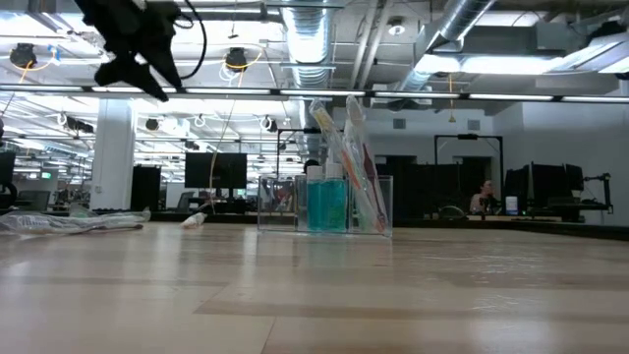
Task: Pick & Place toothbrushing station
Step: Put the orange toothbrush into the transparent organizer
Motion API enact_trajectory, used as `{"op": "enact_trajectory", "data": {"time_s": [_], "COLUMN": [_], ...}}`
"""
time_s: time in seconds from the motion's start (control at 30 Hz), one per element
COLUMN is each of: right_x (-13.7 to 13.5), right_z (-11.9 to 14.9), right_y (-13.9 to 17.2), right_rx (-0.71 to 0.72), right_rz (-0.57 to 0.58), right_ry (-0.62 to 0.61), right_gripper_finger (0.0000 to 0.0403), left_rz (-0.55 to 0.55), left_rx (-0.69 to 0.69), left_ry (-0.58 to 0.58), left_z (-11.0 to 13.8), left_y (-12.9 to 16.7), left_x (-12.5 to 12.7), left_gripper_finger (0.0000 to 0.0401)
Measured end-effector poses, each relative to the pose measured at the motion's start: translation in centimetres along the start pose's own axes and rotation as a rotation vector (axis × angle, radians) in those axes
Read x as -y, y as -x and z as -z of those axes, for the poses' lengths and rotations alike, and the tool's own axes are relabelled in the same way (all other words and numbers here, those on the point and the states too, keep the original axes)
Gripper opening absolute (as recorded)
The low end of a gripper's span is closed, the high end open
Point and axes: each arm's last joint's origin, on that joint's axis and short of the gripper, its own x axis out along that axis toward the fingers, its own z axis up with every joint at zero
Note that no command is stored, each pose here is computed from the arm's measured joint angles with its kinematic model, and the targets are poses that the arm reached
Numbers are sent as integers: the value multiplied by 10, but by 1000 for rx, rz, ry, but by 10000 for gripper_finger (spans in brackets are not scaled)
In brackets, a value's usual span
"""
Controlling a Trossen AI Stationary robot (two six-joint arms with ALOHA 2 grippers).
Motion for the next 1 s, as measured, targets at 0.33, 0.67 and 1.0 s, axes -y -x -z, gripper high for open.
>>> {"op": "enact_trajectory", "data": {"time_s": [0.33, 0.67, 1.0], "right_x": [0, -2, 1], "right_z": [0, 0, -2], "right_y": [0, 0, 1], "right_rx": [-3, -12, -9], "right_rz": [1, -51, -59], "right_ry": [-1, -31, -33], "right_gripper_finger": [177, 177, 177], "left_rz": [-211, -190, -250], "left_rx": [-30, -78, -209], "left_ry": [168, 284, 301], "left_z": [-11, -37, -30], "left_y": [-47, -117, -157], "left_x": [-15, -33, -48], "left_gripper_finger": [186, 206, 207]}}
